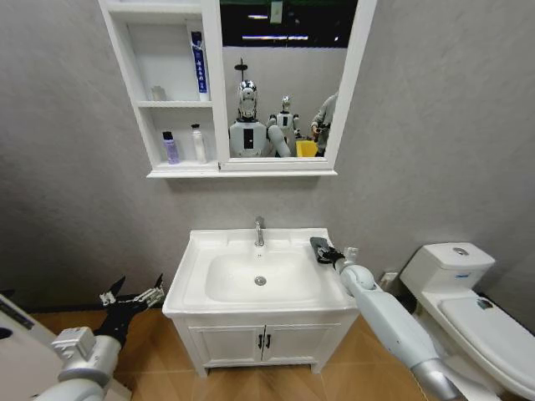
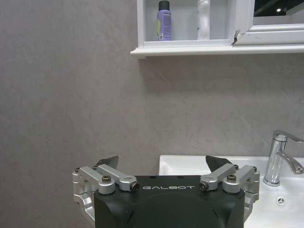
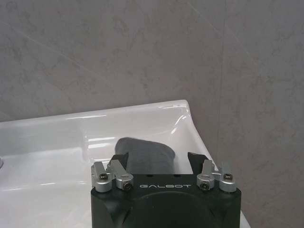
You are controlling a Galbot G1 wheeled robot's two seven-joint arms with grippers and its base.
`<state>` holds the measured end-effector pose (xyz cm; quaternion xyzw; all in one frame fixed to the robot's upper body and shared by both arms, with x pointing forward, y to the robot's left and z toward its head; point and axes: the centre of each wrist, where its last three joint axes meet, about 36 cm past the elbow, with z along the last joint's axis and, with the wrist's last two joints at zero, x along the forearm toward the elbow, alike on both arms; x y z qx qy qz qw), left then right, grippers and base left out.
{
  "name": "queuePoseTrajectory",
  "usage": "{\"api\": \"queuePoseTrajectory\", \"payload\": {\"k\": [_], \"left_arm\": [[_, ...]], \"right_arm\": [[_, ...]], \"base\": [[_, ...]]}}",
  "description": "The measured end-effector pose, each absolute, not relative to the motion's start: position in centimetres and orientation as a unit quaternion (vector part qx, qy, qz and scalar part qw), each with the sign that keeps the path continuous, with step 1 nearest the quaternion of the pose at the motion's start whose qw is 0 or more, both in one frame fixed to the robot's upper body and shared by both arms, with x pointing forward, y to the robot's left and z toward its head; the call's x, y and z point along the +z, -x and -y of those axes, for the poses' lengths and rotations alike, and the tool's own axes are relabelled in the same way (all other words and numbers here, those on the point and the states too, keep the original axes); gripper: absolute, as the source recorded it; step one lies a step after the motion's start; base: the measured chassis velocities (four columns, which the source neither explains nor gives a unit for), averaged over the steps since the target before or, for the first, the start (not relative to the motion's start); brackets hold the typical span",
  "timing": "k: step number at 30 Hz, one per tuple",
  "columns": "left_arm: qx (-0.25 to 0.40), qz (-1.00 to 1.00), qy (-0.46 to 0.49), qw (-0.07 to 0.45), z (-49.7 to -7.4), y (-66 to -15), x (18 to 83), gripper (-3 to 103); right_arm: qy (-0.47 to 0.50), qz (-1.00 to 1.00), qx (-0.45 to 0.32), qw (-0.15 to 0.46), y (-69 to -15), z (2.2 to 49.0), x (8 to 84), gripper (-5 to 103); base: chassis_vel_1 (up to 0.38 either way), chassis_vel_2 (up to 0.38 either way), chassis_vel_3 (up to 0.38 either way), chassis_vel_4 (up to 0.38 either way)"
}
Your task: Move facial cleanser and shampoo from washbasin to cabinet, then wipe washbasin with towel.
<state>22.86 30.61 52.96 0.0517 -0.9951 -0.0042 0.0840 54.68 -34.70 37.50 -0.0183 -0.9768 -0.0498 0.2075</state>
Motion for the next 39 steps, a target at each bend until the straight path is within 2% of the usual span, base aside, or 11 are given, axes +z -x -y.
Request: {"api": "queuePoseTrajectory", "payload": {"k": [1, 2, 3, 5, 7, 13, 19, 24, 32, 37, 39], "left_arm": [[-0.004, 0.995, -0.052, 0.084, -30.6, -22.9, 53.0, 100], [-0.004, 0.995, -0.052, 0.084, -30.6, -22.9, 53.0, 100], [-0.004, 0.995, -0.052, 0.084, -30.6, -22.9, 53.0, 100], [-0.004, 0.995, -0.052, 0.084, -30.6, -22.9, 53.0, 100], [-0.004, 0.995, -0.052, 0.084, -30.6, -22.9, 53.0, 100], [-0.004, 0.995, -0.052, 0.084, -30.6, -22.9, 53.0, 100], [-0.004, 0.995, -0.052, 0.084, -30.6, -22.9, 53.0, 100], [-0.004, 0.995, -0.052, 0.084, -30.6, -22.9, 53.0, 100], [-0.004, 0.995, -0.051, 0.084, -30.6, -22.9, 53.0, 100], [-0.004, 0.995, -0.051, 0.084, -30.6, -22.9, 53.0, 100], [-0.004, 0.995, -0.051, 0.084, -30.6, -22.9, 53.0, 100]], "right_arm": [[0.020, 0.976, -0.043, 0.210, -54.4, 34.9, 37.2, 78], [0.021, 0.976, -0.038, 0.212, -54.2, 35.0, 37.0, 78], [0.023, 0.977, -0.028, 0.212, -53.8, 35.1, 36.7, 88], [0.022, 0.977, -0.025, 0.212, -53.5, 35.1, 36.7, 88], [0.016, 0.977, -0.019, 0.212, -52.0, 35.0, 36.6, 97], [0.013, 0.981, 0.004, 0.195, -48.4, 33.4, 37.7, 100], [0.023, 0.989, 0.012, 0.144, -42.4, 32.7, 40.6, 100], [0.065, 0.992, 0.052, 0.095, -32.3, 34.5, 43.2, 100], [0.133, 0.984, 0.047, 0.112, -20.1, 32.7, 48.8, 100], [0.134, 0.983, 0.045, 0.115, -18.9, 30.9, 51.9, 100], [0.151, 0.976, 0.048, 0.147, -18.4, 31.0, 52.1, 100]], "base": [[0.000, 0.000, 0.000, 0.000], [0.000, 0.000, 0.000, 0.000], [0.000, 0.000, 0.000, 0.000], [0.000, 0.000, 0.000, 0.000], [0.000, 0.000, 0.000, 0.000], [0.000, 0.000, 0.000, 0.000], [0.000, 0.000, 0.000, 0.000], [0.000, 0.000, 0.000, 0.000], [0.000, 0.000, 0.000, 0.000], [0.000, 0.000, 0.000, 0.000], [0.000, 0.000, 0.000, 0.000]]}}
